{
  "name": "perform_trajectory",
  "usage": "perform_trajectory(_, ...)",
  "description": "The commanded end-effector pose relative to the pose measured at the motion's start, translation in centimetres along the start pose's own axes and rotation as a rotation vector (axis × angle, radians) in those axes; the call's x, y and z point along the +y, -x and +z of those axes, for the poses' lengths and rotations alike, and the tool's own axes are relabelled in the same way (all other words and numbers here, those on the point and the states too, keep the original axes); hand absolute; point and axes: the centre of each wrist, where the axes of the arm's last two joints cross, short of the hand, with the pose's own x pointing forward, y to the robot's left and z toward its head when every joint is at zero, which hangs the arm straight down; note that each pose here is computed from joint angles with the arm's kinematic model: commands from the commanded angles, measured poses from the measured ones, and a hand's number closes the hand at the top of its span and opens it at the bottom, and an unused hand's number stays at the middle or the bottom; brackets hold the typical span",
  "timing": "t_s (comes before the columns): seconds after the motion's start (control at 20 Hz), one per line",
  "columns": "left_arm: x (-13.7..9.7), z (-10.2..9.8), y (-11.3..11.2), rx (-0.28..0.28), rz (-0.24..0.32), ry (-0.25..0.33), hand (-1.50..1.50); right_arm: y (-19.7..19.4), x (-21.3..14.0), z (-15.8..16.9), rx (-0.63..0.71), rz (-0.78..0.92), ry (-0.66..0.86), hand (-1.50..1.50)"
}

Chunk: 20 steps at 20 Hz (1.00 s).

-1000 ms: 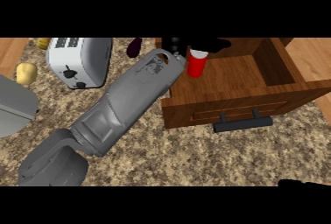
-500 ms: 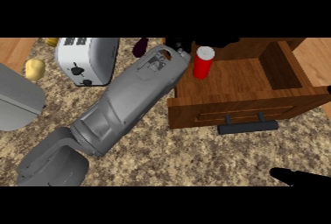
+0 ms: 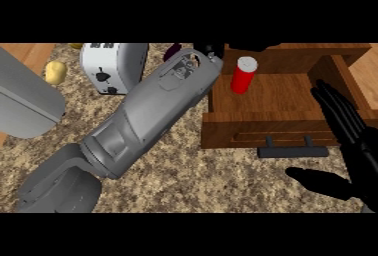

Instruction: Pick up the can, place it into the drawer and close the drawer

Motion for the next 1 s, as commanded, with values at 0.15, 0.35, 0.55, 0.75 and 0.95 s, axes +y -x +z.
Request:
perform_trajectory(0.15,0.9,-0.8,-1.6,0.009,0.022,-0.009,-1.5,1.7,4.5,-1.9,0.04,0.215,-0.067,-1.5)
perform_trajectory(0.35,3.1,-1.5,-0.9,0.012,0.012,-0.027,-1.5,3.1,8.6,-1.6,0.061,0.186,-0.019,-1.5)
perform_trajectory(0.55,5.4,-1.7,-1.4,0.021,-0.014,0.005,-1.5,4.6,10.4,-3.7,0.126,0.185,0.004,-1.5)
perform_trajectory(0.75,7.4,-1.5,-1.6,0.024,0.009,-0.005,-1.5,7.2,11.3,-3.8,0.14,0.232,-0.016,-1.5)
perform_trajectory(0.95,9.0,-1.6,-1.9,0.011,-0.021,-0.014,-1.5,8.1,13.5,-4.0,0.151,0.262,-0.027,-1.5)
